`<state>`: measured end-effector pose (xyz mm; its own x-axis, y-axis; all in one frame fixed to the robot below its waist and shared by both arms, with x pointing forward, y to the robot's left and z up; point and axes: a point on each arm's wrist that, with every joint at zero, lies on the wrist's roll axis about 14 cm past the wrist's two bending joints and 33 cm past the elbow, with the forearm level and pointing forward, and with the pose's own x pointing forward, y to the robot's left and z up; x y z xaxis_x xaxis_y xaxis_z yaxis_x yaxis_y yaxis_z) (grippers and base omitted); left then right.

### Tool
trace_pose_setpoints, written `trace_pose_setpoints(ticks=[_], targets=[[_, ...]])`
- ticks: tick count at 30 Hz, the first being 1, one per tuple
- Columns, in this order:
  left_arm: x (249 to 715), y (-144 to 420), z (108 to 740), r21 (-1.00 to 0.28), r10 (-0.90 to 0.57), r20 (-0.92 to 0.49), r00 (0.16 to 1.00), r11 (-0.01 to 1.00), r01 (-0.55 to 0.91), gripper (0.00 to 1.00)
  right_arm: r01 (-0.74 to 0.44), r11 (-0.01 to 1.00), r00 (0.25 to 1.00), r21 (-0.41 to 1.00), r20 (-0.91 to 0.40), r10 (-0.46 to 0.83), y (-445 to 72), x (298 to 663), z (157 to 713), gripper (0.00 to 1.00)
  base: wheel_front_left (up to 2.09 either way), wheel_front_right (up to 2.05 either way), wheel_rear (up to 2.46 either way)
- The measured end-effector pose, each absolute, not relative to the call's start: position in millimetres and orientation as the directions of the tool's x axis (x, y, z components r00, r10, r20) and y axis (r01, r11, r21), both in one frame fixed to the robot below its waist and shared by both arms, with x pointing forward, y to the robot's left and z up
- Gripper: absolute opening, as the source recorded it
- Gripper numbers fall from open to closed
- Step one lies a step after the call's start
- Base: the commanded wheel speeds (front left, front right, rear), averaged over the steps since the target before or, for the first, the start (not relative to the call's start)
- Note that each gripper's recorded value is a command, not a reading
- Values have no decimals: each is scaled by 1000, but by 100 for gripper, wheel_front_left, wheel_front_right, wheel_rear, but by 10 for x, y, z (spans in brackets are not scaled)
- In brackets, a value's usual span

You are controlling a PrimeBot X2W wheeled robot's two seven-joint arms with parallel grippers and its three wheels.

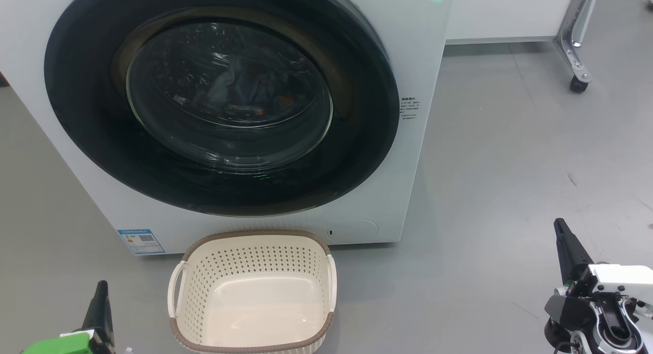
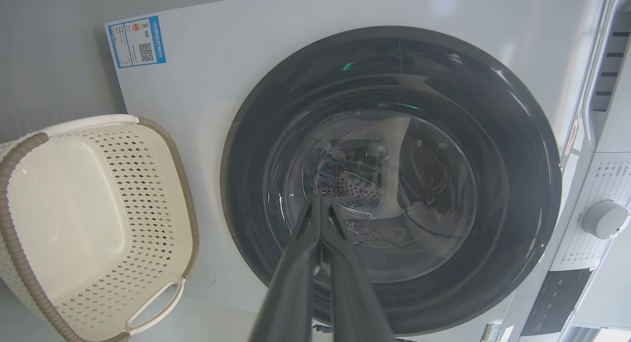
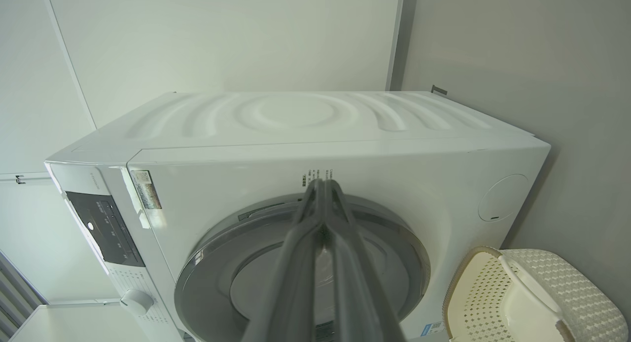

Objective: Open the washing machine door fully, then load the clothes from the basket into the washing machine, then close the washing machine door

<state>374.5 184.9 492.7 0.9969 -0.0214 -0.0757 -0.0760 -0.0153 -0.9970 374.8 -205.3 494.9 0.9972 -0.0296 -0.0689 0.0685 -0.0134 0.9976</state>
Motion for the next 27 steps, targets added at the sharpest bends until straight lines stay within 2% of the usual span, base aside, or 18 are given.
trace_pose_setpoints(ticks=[27], targets=[[3770, 1849, 4959, -998, -21, -67, 998, -15, -67, 0, 72, -14, 997, 997, -72, -30, -2055, 3746, 4938, 0, 0, 0, 0]])
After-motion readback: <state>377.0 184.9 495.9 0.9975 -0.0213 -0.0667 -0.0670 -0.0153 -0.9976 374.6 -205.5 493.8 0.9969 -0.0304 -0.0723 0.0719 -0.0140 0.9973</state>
